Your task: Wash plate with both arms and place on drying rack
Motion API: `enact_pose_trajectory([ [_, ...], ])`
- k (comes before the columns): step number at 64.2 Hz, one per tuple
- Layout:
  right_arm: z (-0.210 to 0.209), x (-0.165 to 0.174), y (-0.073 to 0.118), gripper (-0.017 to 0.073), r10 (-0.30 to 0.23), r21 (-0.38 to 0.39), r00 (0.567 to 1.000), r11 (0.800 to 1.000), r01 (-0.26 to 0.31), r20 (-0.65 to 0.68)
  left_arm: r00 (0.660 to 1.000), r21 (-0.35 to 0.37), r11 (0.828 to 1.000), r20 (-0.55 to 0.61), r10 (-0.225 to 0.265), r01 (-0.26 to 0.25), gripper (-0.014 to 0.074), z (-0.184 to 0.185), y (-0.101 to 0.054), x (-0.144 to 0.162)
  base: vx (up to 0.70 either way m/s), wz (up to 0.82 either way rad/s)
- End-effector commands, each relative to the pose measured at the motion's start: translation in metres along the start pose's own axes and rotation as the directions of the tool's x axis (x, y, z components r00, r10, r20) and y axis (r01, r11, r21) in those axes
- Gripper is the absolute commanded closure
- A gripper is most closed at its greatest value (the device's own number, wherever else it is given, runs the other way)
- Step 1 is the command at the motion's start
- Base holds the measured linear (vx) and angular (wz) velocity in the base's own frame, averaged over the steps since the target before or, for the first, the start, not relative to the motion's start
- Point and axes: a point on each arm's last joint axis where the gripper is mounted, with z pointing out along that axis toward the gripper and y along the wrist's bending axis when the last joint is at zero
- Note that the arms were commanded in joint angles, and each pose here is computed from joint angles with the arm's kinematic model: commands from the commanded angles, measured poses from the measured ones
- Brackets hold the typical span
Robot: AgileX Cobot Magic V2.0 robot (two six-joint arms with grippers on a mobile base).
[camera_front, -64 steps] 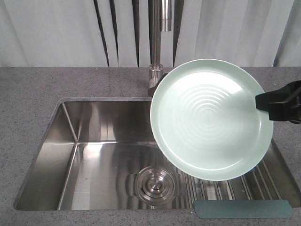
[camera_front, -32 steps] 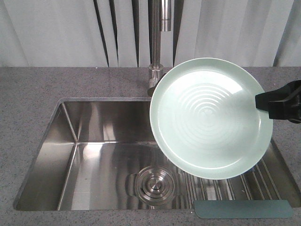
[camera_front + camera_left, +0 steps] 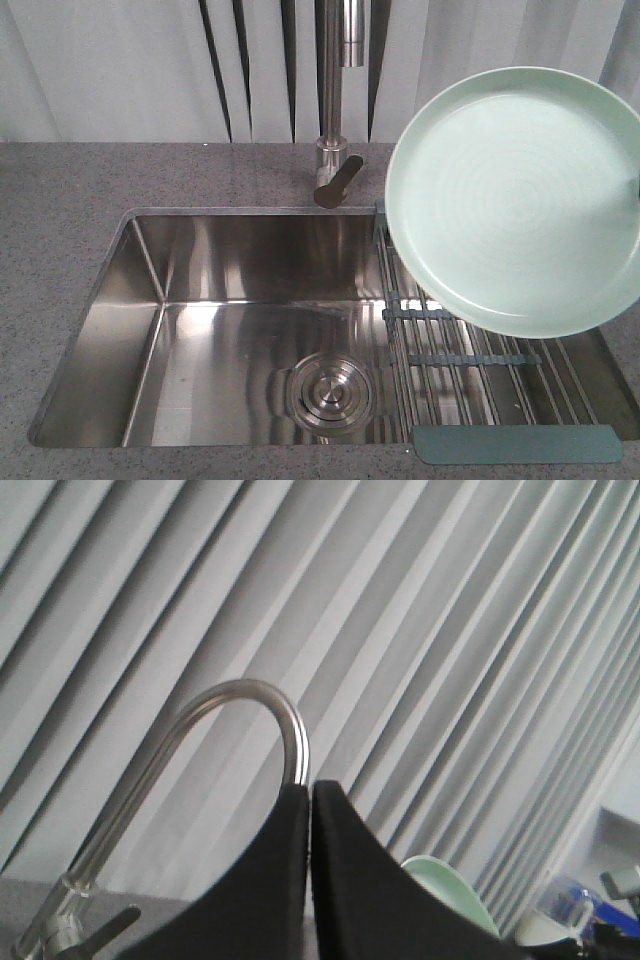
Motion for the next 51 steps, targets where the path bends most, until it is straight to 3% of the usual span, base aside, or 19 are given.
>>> enact_pose_trajectory([
  [1, -0.018, -0.01, -0.007, 0.0566, 0.015, 0.109, 0.995, 0.994, -0.026, 0.101, 0.997, 0.059, 0.998, -0.068, -0.029, 0.033, 0.06, 0.032, 0.004, -0.01, 0.0, 0.0],
  [11, -0.033, 0.001, -0.016, 0.0566, 0.024, 0.253, 0.999, 0.967, -0.033, 0.039, 0.981, 0.075, 0.995, -0.188, -0.052, 0.067, 0.06, 0.08, 0.031, -0.014, 0.0, 0.0],
  [19, -0.045, 0.008, -0.02, 0.0566, 0.021, 0.331, 1.0, 0.943, -0.023, 0.011, 0.949, 0.109, 0.981, -0.29, -0.122, 0.16, 0.06, 0.121, 0.061, -0.011, 0.0, 0.0],
  [20, -0.047, 0.008, -0.021, 0.0566, 0.02, 0.339, 1.0, 0.941, -0.023, 0.012, 0.94, 0.107, 0.977, -0.311, -0.144, 0.185, 0.06, 0.127, 0.067, -0.009, 0.0, 0.0],
  [30, -0.053, 0.011, -0.023, 0.0566, 0.013, 0.379, 1.0, 0.925, -0.013, 0.003, 0.861, 0.13, 0.95, -0.471, -0.193, 0.284, 0.06, 0.177, 0.107, 0.001, 0.0, 0.0],
  [35, -0.053, 0.011, -0.023, 0.0566, 0.014, 0.379, 1.0, 0.925, -0.013, 0.001, 0.796, 0.103, 0.933, -0.558, -0.233, 0.345, 0.06, 0.201, 0.13, 0.014, 0.0, 0.0],
  [37, -0.053, 0.011, -0.023, 0.0566, 0.013, 0.379, 1.0, 0.925, -0.012, 0.001, 0.767, 0.097, 0.927, -0.596, -0.237, 0.362, 0.06, 0.211, 0.137, 0.02, 0.0, 0.0],
  [40, -0.053, 0.011, -0.023, 0.0566, 0.01, 0.379, 1.0, 0.925, -0.01, 0.0, 0.745, 0.122, 0.926, -0.635, -0.204, 0.357, 0.06, 0.224, 0.143, 0.028, 0.0, 0.0],
  [42, -0.053, 0.011, -0.023, 0.0566, 0.009, 0.38, 1.0, 0.925, -0.008, -0.001, 0.741, 0.143, 0.928, -0.649, -0.175, 0.345, 0.06, 0.233, 0.146, 0.03, 0.0, 0.0],
  [51, -0.053, 0.011, -0.023, 0.0566, 0.007, 0.38, 1.0, 0.925, -0.006, 0.0, 0.737, 0.18, 0.923, -0.661, -0.142, 0.339, 0.06, 0.269, 0.166, 0.048, 0.0, 0.0],
])
